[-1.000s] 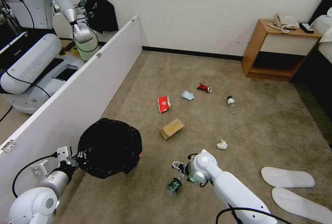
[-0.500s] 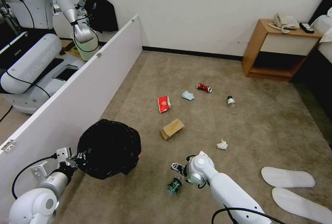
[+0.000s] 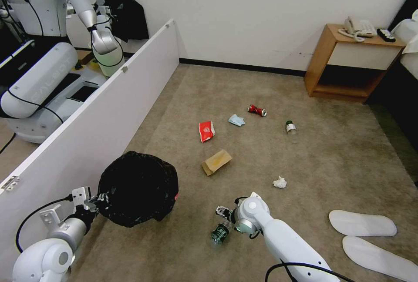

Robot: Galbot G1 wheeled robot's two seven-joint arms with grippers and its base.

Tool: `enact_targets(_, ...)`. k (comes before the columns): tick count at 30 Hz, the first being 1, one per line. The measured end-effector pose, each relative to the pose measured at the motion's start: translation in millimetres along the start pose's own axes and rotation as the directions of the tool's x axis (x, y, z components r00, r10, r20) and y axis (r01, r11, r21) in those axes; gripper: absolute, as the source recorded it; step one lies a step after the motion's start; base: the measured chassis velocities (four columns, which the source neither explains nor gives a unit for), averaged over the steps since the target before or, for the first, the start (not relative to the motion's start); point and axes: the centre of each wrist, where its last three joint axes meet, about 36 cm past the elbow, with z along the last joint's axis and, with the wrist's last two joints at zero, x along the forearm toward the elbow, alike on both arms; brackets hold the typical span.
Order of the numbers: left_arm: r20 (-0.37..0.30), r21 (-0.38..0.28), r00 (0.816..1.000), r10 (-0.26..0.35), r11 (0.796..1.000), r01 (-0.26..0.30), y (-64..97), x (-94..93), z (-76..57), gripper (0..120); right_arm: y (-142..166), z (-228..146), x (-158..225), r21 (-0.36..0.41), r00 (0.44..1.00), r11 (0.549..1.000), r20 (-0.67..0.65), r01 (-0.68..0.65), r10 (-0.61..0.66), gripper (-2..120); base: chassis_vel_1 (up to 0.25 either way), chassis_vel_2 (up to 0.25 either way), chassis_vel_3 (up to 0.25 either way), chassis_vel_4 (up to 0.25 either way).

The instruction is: Pick up the trash bin and place the garbage on the floor into it.

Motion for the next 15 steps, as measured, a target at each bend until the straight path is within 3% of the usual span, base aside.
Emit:
enact_targets(7, 0.002, 0.001, 1.0, -0.004, 1.0, 0.004, 3.9, -0.8, 0.1, 0, 1.3, 1.6, -2.3, 0.006, 1.0, 1.0, 0.002, -0.004, 0.004, 96, 0.0, 0.0, 0.0, 0.0)
enact_targets(9, 0.003, 0.001, 1.0, -0.006, 1.0, 0.006, 5.7, -1.7, -0.2, 0, -0.1, 3.3, -3.7, 0.012, 1.0, 1.0, 0.004, -0.005, 0.005, 85, 0.0, 0.0, 0.0, 0.0)
enact_targets(13, 0.003, 0.0, 1.0, -0.007, 1.0, 0.007, 6.8, -2.2, -0.7, 0, -1.3, 2.9, -4.4, 0.014, 1.0, 1.0, 0.007, -0.006, 0.006, 76, 0.0, 0.0, 0.0, 0.0)
enact_targets(15, 0.003, 0.0, 1.0, -0.008, 1.0, 0.008, 8.2, -2.7, -0.7, 0, -2.2, 2.4, -4.7, 0.018, 1.0, 1.0, 0.011, -0.008, 0.008, 64, 0.0, 0.0, 0.0, 0.0)
